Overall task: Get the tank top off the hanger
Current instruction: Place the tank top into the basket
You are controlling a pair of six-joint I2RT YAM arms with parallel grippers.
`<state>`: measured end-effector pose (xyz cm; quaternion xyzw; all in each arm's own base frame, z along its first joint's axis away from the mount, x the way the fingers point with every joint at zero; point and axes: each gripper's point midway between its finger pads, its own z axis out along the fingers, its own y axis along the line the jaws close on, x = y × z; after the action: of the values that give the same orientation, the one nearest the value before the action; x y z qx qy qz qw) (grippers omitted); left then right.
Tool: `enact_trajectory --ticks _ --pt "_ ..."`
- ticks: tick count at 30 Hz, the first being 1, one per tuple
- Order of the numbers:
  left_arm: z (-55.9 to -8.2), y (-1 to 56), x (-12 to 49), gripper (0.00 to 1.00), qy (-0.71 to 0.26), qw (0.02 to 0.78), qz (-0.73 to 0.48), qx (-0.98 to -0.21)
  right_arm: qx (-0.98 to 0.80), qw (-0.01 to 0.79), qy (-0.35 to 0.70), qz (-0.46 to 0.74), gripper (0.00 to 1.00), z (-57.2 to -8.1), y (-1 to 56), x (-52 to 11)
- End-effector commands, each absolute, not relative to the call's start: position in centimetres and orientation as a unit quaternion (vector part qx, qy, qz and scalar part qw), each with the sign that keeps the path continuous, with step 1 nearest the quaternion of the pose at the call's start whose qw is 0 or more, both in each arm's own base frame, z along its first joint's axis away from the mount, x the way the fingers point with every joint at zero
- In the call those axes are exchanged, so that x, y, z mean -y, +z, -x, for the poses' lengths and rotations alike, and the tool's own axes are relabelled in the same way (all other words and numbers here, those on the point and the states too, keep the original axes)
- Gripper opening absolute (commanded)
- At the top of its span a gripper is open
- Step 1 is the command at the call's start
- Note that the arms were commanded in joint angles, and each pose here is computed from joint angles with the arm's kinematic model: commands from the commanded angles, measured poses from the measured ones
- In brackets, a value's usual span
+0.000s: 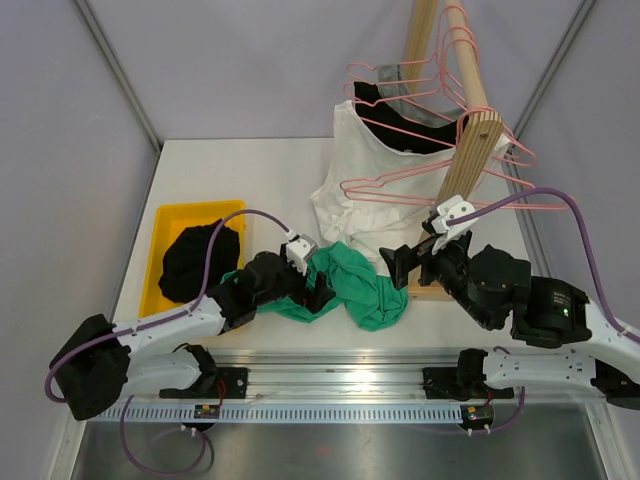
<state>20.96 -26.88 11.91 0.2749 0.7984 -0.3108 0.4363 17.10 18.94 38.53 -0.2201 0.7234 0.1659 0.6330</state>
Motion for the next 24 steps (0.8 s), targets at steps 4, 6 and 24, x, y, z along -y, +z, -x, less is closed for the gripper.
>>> enact_trajectory --ticks 4,6,24 --pt "-20.9 12.1 31.1 0.99 -0.345 0.476 -0.287 -0.756 -0.72 0.643 0.178 0.192 1.0 -17.4 39.5 -19.1" --pt "-21.2 11.5 31.7 0.99 -0.338 0.48 -0.294 -0.754 -0.718 0.643 0.182 0.192 1.0 -17.3 39.7 -19.1" --pt "-24.7 1.9 30.2 0.99 -0.169 0.485 -0.285 -0.809 -0.708 0.652 0.205 0.176 0.99 -16.5 40.8 -16.5"
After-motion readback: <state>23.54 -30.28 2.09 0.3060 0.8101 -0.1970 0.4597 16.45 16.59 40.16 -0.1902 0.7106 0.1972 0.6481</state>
